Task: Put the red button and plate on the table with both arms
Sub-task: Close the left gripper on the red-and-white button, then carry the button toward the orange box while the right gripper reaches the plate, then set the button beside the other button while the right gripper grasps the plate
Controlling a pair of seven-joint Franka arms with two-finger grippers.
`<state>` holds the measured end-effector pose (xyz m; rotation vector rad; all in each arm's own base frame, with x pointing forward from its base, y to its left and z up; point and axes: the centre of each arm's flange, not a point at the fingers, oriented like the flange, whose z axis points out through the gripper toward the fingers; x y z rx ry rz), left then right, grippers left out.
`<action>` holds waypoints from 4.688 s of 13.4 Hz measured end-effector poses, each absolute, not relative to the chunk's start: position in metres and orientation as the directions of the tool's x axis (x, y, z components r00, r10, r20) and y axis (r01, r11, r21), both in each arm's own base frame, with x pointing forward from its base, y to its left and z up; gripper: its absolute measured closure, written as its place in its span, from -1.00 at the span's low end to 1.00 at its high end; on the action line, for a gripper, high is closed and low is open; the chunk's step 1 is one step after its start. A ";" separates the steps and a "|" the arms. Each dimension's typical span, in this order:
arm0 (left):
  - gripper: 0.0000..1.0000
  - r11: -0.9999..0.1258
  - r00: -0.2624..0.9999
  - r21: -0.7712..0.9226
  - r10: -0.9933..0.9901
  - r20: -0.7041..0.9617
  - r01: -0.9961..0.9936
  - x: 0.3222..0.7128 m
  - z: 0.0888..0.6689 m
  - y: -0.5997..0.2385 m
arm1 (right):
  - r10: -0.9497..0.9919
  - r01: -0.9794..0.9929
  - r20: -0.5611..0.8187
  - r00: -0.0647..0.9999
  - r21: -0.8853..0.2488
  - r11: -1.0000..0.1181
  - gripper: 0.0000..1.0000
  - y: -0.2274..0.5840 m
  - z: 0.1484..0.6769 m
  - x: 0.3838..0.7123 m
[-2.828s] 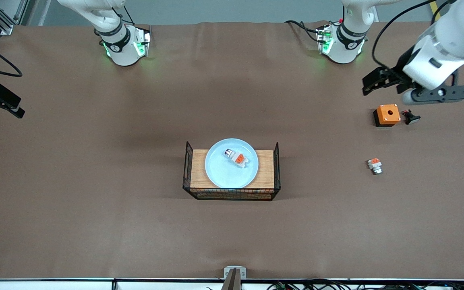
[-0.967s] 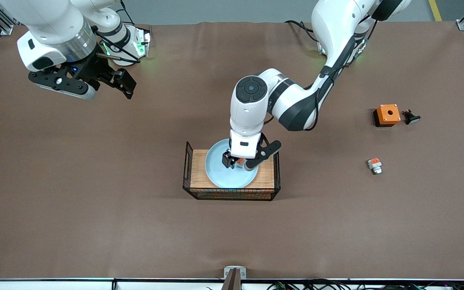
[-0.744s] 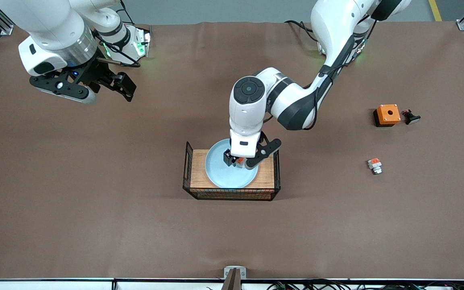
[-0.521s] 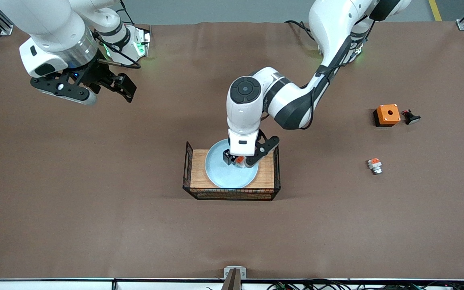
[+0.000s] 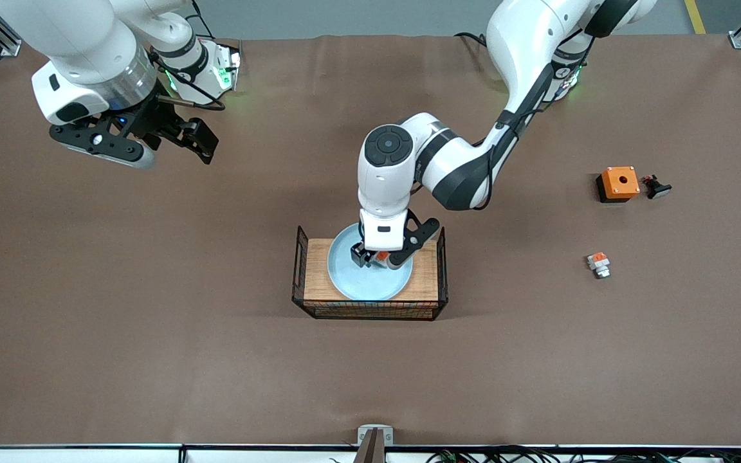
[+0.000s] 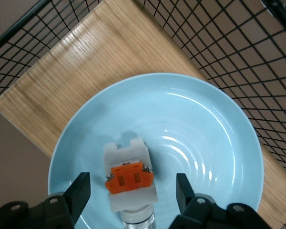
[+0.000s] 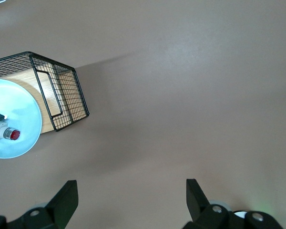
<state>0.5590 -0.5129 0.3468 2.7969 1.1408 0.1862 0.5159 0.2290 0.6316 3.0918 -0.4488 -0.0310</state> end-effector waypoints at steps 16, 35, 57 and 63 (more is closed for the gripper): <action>0.16 -0.695 0.683 0.186 0.719 0.131 0.695 0.581 0.432 -0.476 | -0.356 -0.356 -0.013 0.934 0.016 -0.934 -1.00 0.275 0.614 0.510; 0.16 -0.888 0.884 -0.079 0.459 -0.086 0.453 0.645 0.443 -0.045 | -0.938 -0.938 -0.043 0.345 -0.046 -0.343 -0.95 0.479 0.407 0.528; 0.16 -0.977 0.967 -0.011 0.213 -0.139 0.213 0.608 0.190 0.143 | -0.940 -0.940 -0.006 0.341 -0.026 -0.340 0.40 0.491 0.353 0.550; -0.53 -0.979 0.967 -0.020 0.205 -0.149 0.205 0.607 0.195 0.142 | -0.938 -0.938 -0.009 0.346 -0.037 -0.345 0.77 0.493 0.354 0.550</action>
